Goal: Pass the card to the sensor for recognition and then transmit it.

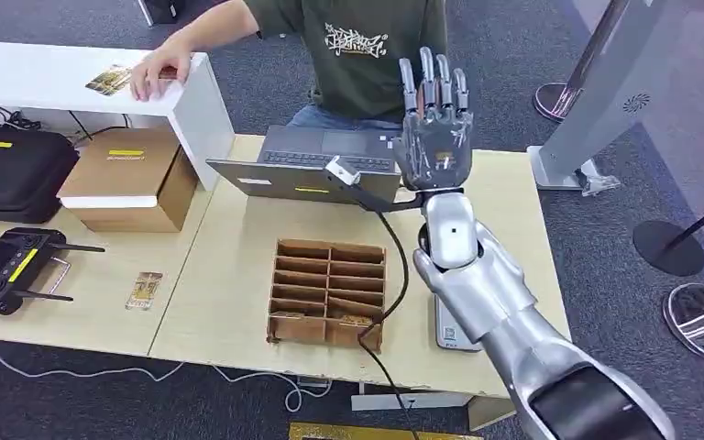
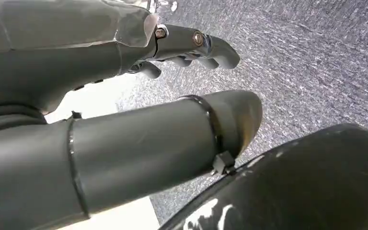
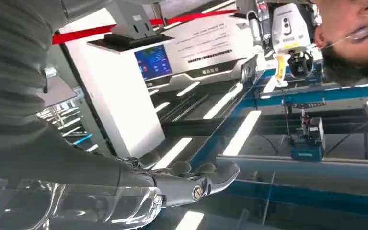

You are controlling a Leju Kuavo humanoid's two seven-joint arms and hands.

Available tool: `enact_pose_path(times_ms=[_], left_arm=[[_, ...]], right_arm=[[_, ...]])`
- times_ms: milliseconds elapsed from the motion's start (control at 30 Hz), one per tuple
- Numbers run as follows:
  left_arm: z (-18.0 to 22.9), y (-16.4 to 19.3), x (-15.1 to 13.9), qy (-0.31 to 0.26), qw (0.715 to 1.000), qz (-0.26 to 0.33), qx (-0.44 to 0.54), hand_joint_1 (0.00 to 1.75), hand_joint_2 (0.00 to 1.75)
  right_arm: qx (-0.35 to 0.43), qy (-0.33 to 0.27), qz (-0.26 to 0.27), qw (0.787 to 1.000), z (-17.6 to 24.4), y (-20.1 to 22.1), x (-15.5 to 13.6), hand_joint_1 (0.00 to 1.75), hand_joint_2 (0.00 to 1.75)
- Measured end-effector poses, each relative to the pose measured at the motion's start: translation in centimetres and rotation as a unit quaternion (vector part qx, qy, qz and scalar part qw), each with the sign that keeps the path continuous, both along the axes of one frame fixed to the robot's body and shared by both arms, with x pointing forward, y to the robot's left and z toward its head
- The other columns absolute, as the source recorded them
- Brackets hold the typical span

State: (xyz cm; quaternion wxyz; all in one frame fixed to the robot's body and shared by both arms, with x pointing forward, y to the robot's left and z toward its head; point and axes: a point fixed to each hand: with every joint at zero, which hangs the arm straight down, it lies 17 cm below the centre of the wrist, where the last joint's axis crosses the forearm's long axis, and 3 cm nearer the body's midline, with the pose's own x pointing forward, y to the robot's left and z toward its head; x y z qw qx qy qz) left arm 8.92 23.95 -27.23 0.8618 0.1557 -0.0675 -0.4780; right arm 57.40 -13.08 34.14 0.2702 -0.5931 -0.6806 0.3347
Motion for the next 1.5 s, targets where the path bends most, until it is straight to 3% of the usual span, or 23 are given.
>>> enact_pose_path(times_ms=[467, 933, 1500], left_arm=[[0.2, 0.3, 1.2, 0.002, 1.000, 0.002, 0.010, 0.00, 0.00], [0.1, 0.7, 0.6, -0.001, 0.999, 0.031, 0.010, 0.00, 0.00], [-0.1, 1.0, -0.7, 0.004, 0.998, 0.056, 0.011, 0.00, 0.00]], right_arm=[[0.038, -0.010, -0.031, 0.999, -1.4, -4.8, -3.1, 0.00, 1.75], [0.074, -0.019, -0.075, 0.994, -4.8, -10.5, -9.0, 0.00, 1.75], [0.080, 0.006, -0.075, 0.994, -8.6, -13.5, -15.6, 0.00, 1.75]])
